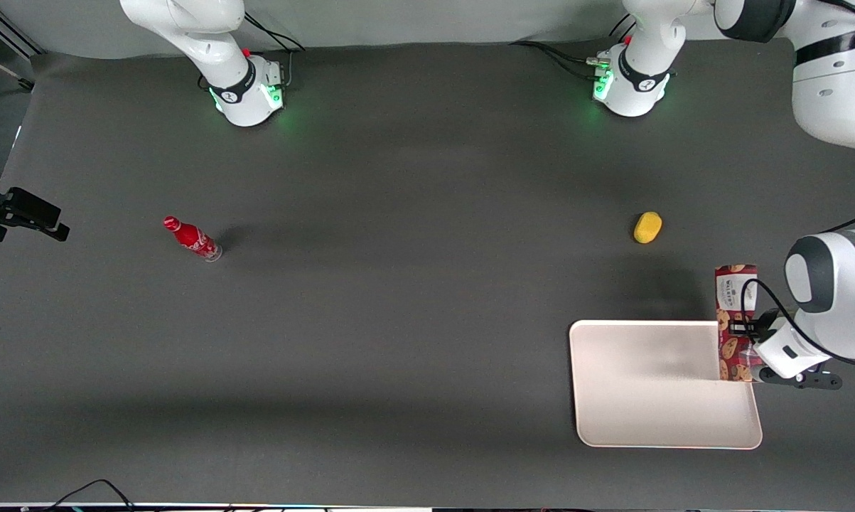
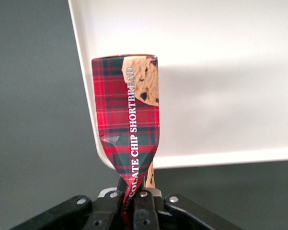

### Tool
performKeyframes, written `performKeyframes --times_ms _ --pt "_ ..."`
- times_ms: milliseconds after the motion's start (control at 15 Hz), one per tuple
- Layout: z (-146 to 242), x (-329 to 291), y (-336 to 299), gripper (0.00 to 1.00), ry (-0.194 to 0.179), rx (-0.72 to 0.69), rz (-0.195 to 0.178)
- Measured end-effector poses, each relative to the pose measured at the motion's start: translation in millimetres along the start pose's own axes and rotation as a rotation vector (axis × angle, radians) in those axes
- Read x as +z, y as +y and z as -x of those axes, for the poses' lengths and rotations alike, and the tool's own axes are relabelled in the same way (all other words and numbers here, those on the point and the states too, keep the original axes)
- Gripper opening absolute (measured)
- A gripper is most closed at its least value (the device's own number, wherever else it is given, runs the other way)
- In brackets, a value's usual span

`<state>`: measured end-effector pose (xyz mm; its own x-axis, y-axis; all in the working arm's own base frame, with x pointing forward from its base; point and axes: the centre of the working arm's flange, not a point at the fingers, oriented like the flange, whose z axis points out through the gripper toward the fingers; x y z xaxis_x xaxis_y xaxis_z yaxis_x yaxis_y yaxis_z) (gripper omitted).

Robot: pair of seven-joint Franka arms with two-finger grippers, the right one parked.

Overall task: Place red cookie box on tray
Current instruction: 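Lower the box onto the tray's edge with the left gripper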

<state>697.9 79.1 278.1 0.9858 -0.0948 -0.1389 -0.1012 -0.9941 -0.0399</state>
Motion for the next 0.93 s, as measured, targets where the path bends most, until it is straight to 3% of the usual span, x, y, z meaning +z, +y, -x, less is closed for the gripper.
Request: performKeyframes --times_ms 467,933 --pt "-30 8 -19 0.06 0.092 -0.027 0.002" --pt "-63 29 -30 0.06 0.148 -0.043 0.004"
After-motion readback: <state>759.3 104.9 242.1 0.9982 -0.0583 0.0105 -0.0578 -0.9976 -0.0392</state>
